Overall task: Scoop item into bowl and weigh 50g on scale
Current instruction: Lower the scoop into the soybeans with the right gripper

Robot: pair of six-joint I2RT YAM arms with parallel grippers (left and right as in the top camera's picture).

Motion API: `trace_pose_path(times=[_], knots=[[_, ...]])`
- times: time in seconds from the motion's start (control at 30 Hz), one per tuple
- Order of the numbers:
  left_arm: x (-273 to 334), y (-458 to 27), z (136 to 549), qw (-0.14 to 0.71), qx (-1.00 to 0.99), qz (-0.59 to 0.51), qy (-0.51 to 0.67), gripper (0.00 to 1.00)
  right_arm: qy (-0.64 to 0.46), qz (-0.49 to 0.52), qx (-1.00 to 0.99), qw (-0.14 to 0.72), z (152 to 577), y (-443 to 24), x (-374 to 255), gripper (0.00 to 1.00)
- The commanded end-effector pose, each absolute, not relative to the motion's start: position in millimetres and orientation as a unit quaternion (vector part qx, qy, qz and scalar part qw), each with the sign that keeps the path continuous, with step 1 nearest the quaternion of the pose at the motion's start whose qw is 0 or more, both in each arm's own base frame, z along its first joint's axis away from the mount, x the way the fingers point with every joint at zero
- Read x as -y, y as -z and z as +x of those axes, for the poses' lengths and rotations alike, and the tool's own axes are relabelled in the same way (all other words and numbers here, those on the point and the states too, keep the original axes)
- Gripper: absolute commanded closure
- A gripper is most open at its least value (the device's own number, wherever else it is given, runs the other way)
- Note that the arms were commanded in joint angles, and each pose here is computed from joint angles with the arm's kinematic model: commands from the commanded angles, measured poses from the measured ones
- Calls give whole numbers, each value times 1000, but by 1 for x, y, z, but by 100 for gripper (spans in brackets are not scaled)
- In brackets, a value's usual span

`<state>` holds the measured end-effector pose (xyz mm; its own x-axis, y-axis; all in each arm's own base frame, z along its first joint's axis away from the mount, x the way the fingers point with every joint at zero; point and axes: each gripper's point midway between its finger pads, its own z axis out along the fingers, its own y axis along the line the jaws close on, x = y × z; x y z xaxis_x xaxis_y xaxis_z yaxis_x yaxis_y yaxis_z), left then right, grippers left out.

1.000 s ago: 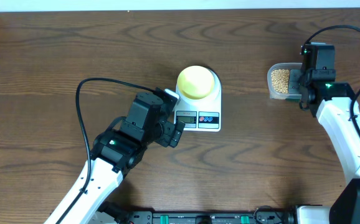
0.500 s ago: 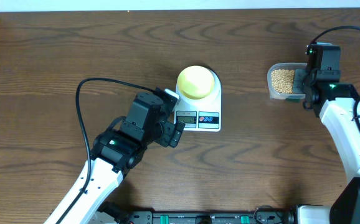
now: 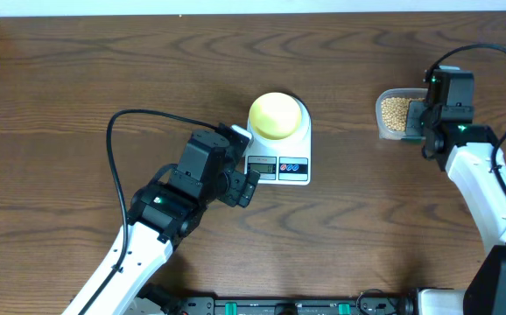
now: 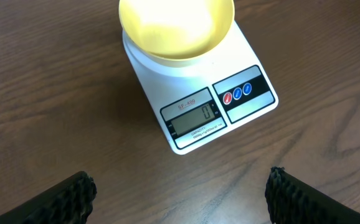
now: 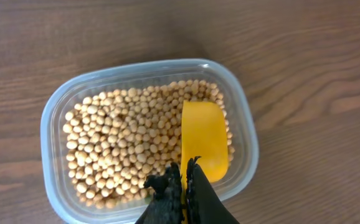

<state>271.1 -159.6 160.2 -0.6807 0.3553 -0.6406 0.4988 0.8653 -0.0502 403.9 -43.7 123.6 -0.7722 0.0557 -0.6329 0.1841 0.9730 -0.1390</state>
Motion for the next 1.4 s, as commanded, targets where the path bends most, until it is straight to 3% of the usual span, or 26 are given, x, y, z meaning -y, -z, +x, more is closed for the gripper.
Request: trace_pose_path(times=[0.0, 0.57, 1.37], knots=[[158, -159, 273, 323, -912, 228, 107, 11, 84, 58, -943, 316, 397, -111, 41, 99], [158, -159, 273, 323, -912, 228, 107, 11, -8, 36, -948, 317, 399, -108, 15, 99], [158, -159, 273, 323, -912, 228, 107, 11, -176, 78, -925, 328, 389, -109, 35, 99]])
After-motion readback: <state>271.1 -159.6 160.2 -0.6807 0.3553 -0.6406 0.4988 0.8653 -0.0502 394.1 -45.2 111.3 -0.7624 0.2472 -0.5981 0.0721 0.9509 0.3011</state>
